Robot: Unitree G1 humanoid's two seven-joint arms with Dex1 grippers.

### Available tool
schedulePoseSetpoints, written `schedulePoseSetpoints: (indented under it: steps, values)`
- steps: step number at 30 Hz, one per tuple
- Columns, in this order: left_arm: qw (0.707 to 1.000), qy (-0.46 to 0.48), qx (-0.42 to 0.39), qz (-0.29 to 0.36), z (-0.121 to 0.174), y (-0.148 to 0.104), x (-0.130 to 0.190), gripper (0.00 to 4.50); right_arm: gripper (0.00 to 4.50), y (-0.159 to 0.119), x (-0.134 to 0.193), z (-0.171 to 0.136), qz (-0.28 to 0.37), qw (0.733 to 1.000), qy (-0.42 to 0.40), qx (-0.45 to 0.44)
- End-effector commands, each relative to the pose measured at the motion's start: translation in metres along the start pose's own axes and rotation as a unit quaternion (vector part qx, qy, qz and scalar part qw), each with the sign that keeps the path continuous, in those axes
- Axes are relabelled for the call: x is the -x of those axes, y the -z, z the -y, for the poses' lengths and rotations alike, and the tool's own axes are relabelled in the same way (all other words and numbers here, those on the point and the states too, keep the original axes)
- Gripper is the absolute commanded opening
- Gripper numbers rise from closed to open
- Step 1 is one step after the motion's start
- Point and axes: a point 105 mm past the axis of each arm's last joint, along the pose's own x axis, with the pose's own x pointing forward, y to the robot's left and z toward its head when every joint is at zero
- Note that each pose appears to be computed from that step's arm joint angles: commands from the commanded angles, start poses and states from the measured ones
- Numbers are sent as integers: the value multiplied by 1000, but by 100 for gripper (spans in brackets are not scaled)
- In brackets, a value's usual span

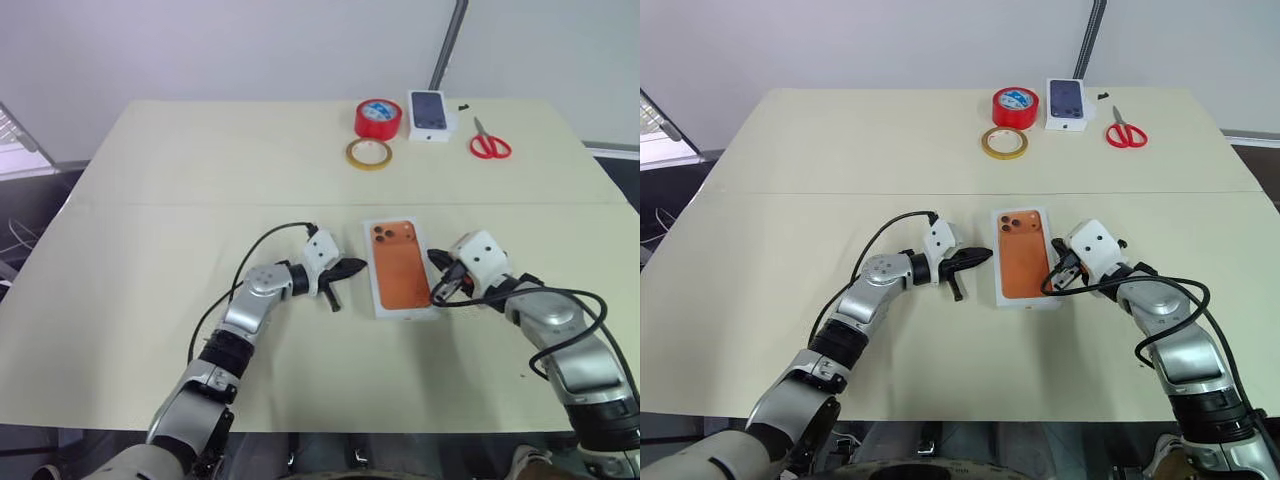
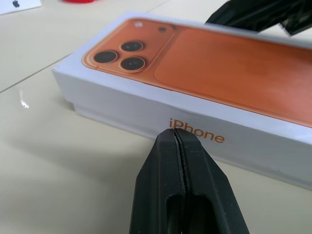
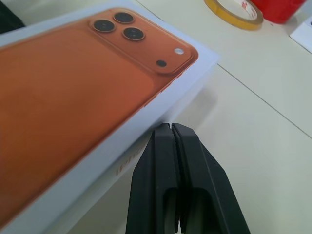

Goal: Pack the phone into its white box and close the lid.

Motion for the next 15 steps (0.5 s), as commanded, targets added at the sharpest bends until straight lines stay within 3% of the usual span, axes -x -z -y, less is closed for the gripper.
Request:
schedulePoseSetpoints:
  steps: [1,11,15]
  values:
    - [999,18,-26,20,5,-17,-10,0,6,-11,0,8,18,1000,16,12]
    - [1000,-4,-23,5,-3,-7,2,0,6,2,-11,-6,-11,999,0,32]
    - [999,-29,5,26,-17,-21,6,0,6,-2,-9,9,-2,1000,25,18]
